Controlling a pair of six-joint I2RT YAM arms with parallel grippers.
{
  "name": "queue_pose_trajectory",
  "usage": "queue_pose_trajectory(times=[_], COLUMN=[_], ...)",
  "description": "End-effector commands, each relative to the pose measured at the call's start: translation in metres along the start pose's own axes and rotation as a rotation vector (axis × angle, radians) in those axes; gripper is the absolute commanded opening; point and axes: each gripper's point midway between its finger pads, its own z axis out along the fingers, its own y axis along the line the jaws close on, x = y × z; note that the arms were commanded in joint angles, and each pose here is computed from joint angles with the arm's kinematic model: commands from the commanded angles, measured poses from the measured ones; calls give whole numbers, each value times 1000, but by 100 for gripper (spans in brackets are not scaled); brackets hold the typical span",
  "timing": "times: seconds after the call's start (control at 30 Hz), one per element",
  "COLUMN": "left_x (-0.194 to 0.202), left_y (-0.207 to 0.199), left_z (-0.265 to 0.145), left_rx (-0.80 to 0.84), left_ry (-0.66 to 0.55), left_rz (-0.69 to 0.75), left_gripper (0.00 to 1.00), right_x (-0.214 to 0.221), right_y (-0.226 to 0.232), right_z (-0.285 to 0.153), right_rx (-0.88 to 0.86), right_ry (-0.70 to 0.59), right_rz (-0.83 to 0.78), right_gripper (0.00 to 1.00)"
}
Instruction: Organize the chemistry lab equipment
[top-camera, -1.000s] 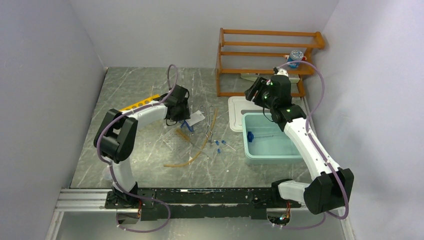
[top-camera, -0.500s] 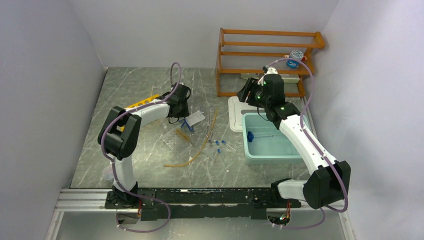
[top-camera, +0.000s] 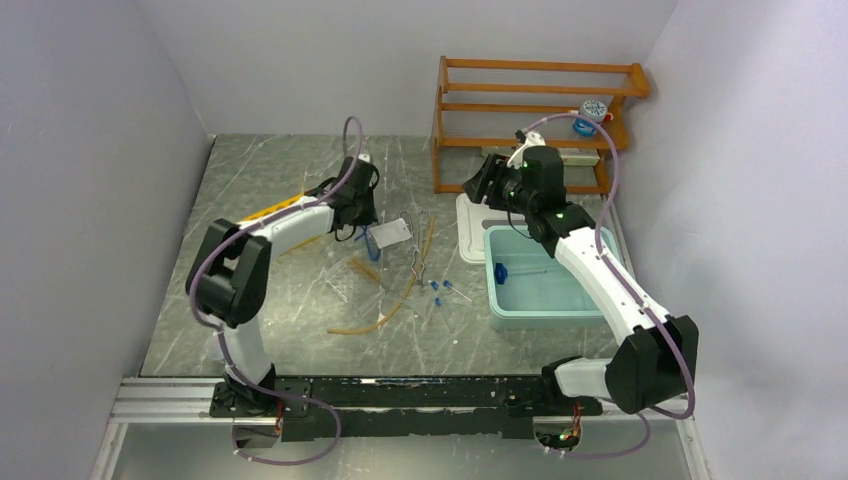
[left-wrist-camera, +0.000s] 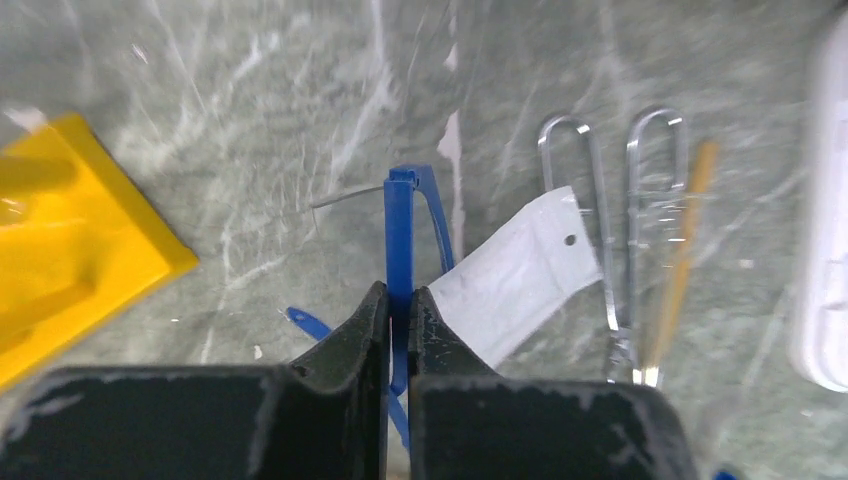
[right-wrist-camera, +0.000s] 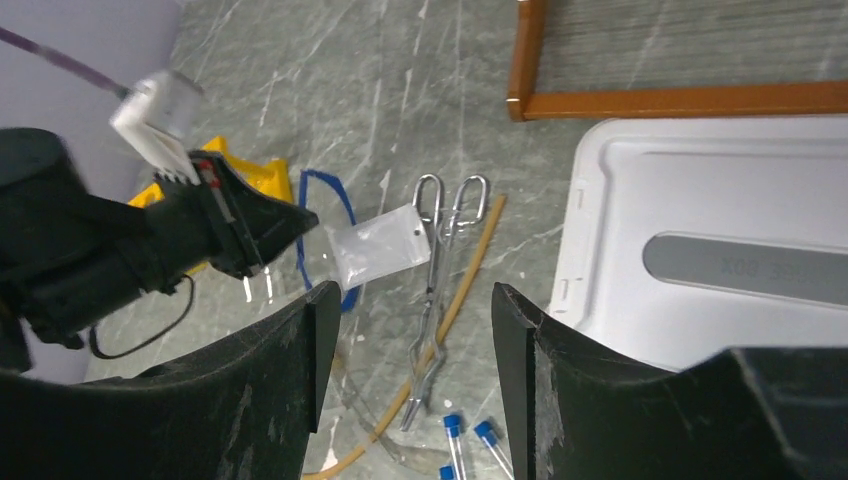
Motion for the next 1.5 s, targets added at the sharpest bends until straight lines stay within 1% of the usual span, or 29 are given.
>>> queue_pose_trajectory(times=[0.0, 0.17, 0.33, 0.47, 0.6, 0.73, 0.87, 1.0, 1.17, 1.23, 1.37, 1.47], left_x=[-73, -103, -121, -127, -124, -117, -120, -119, -117, -117, -118, -117], left_y=[-26, -48, -66, -89, -108, -114, -120, -122, -121, -121, -123, -128], left_z=[-61, -110, -149, -176, -192, -198, -207, -208, -208, -209, -210, -210], left_rx=[127, 274, 411, 555, 675, 726, 769, 783, 783, 785, 796, 826], left_ry=[-238, -360, -454, -473, -457, -435, -452, -446, -440, -441, -435, -417], left_rz=[27, 46, 79, 131, 172, 178, 176, 173, 176, 173, 152, 97], left_gripper=[5, 5, 5, 5, 5, 5, 5, 5, 5, 5, 5, 7], right_x=[-1, 7, 15, 22, 19, 17, 20, 25, 22, 21, 21, 19], right_y=[27, 47, 72, 99, 118, 117, 111, 112, 110, 110, 117, 123], right_z=[8, 17, 24, 30, 38, 50, 55, 58, 58, 57, 53, 47], right_rx=[-121, -197, -297, -379, -415, -383, -354, -363, -342, -344, -376, -408], right_ry=[0, 35, 90, 139, 138, 128, 126, 149, 128, 125, 123, 109], right_rz=[-4, 2, -40, -102, -133, -125, -139, -149, -153, -149, -122, -79], right_gripper=[61, 61, 63, 66, 67, 66, 64, 57, 53, 45, 25, 18])
